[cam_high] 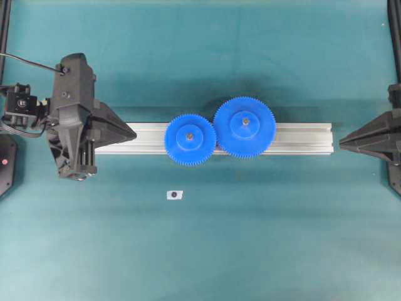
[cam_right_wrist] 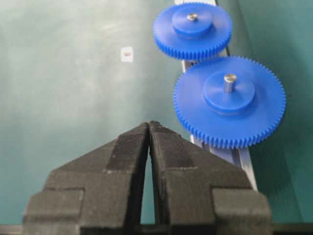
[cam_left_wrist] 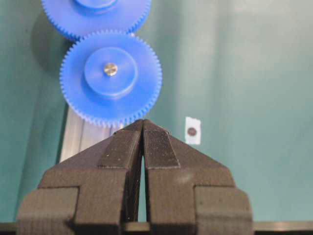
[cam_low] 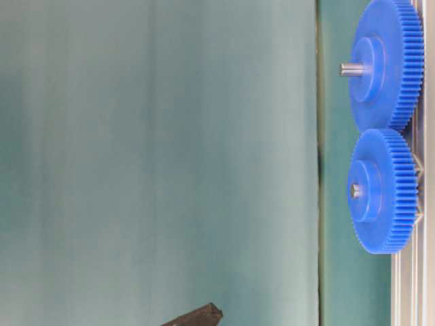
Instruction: Find the location of the shaft and insert the small gear.
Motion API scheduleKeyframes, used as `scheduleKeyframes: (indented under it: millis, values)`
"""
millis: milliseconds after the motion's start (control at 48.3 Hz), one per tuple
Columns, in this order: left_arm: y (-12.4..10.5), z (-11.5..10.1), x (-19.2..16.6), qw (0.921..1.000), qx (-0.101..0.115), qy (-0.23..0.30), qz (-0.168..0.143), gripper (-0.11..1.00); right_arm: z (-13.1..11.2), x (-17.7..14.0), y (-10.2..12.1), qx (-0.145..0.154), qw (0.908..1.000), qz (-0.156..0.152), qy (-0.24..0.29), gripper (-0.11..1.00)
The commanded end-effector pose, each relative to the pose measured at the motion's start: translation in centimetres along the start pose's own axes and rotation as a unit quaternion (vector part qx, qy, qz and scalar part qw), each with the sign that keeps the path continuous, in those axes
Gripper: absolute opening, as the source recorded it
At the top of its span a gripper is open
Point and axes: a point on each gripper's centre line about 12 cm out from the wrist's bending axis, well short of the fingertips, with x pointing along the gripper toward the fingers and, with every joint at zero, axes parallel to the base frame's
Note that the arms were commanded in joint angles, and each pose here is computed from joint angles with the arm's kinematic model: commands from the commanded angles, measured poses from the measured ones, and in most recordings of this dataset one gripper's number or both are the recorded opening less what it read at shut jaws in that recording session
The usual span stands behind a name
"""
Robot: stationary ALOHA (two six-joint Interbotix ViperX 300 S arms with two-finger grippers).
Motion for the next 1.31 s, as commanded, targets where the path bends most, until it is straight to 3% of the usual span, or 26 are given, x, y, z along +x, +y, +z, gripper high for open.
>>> scheduleKeyframes:
  millis: [0,1284]
  values:
    - [-0.13,0.71,-0.34,0.9999,0.001,-0.013,-0.002,0.00,0.39,0.04,0.10,0.005,1.0000,0.002,-0.005,0.12]
    - [-0.15,0.29,-0.72,0.9999,0.001,-0.016,-0.003,0.00,0.05,0.05,0.05,0.003,1.0000,0.001,-0.002,0.12]
